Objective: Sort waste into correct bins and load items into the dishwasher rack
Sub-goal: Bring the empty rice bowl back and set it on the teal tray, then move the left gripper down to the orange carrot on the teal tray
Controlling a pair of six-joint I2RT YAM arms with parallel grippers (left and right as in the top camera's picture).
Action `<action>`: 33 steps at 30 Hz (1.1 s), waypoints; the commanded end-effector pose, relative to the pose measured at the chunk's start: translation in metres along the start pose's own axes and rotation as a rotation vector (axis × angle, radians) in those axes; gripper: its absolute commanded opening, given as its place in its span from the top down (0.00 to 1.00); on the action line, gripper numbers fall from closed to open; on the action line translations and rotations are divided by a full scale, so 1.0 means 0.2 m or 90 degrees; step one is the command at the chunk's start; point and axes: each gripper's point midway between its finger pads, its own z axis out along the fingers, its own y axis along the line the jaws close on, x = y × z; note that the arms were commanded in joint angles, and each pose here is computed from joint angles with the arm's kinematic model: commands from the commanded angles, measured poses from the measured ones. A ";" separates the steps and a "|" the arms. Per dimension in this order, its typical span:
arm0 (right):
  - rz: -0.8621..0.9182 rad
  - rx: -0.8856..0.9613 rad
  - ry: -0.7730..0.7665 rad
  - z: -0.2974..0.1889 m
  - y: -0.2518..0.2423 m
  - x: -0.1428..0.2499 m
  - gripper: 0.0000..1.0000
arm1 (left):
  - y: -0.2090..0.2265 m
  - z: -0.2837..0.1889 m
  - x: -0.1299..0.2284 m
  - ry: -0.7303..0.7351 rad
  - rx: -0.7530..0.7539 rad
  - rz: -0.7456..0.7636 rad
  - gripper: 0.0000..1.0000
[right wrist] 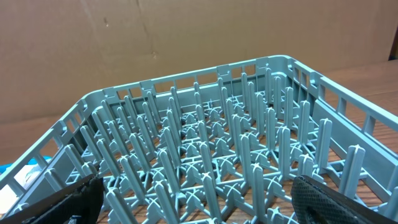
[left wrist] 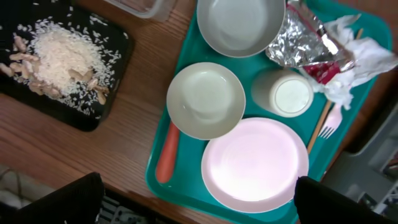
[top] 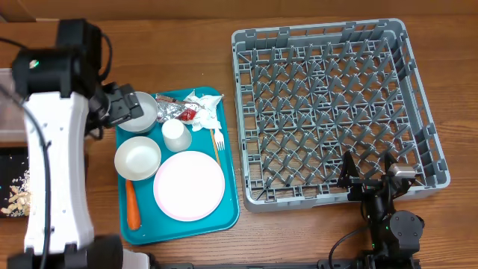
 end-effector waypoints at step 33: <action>-0.002 0.001 -0.006 0.00 0.00 -0.01 0.00 | 0.16 0.55 0.62 0.070 -0.011 -0.104 0.00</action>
